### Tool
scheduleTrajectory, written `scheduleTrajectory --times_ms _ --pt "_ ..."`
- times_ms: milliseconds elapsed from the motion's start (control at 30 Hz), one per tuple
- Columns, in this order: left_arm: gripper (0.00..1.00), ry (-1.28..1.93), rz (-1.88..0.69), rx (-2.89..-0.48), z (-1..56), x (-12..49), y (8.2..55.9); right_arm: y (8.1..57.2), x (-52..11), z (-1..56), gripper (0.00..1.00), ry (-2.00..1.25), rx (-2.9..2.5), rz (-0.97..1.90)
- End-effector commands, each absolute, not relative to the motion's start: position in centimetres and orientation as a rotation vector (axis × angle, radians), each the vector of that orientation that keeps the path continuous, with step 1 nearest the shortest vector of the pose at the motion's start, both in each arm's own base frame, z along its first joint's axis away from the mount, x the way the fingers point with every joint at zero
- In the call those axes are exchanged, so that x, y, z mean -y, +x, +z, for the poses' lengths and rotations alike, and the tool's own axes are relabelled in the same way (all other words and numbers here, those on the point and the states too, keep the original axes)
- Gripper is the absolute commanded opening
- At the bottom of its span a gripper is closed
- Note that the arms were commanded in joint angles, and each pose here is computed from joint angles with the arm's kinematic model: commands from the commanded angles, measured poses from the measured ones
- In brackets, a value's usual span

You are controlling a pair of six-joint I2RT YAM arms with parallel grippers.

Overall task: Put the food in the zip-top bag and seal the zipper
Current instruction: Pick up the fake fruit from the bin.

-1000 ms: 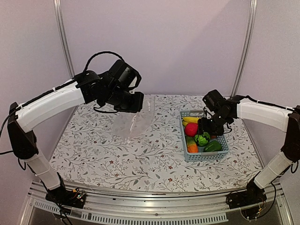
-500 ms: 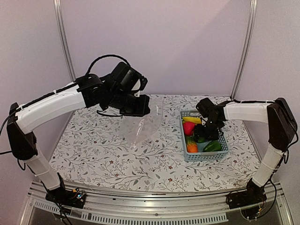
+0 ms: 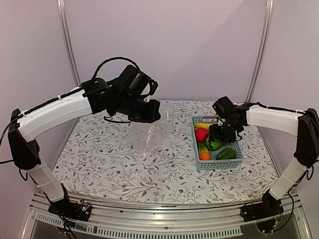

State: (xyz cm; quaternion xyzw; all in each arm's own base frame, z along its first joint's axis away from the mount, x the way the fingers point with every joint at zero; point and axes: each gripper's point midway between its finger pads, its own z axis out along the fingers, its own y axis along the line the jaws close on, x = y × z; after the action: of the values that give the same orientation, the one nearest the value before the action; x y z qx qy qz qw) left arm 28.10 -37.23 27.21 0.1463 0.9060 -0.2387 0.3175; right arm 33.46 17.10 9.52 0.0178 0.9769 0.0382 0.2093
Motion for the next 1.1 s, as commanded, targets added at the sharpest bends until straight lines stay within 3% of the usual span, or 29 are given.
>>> scheduleTrajectory --times_ms 0,467,633,800,1067 --pt "0.0 0.404 -0.64 -2.364 27.7 38.0 28.9 34.8 -17.0 11.0 0.77 0.045 -2.68 0.07" --pt "0.0 0.394 -0.61 -2.382 26.8 36.9 29.6 36.3 -17.9 5.8 0.83 0.098 -2.793 -0.017" --pt "0.0 0.391 -0.603 -2.371 27.0 36.7 29.9 35.4 -17.7 6.2 0.73 0.078 -2.811 -0.009" --pt "0.0 0.386 -0.606 -2.368 27.0 36.5 30.2 34.4 -17.5 9.6 0.53 0.087 -2.762 0.067" --pt "0.0 0.379 -0.634 -2.378 26.2 36.5 31.1 33.4 -20.4 20.6 0.46 0.059 -2.516 0.341"
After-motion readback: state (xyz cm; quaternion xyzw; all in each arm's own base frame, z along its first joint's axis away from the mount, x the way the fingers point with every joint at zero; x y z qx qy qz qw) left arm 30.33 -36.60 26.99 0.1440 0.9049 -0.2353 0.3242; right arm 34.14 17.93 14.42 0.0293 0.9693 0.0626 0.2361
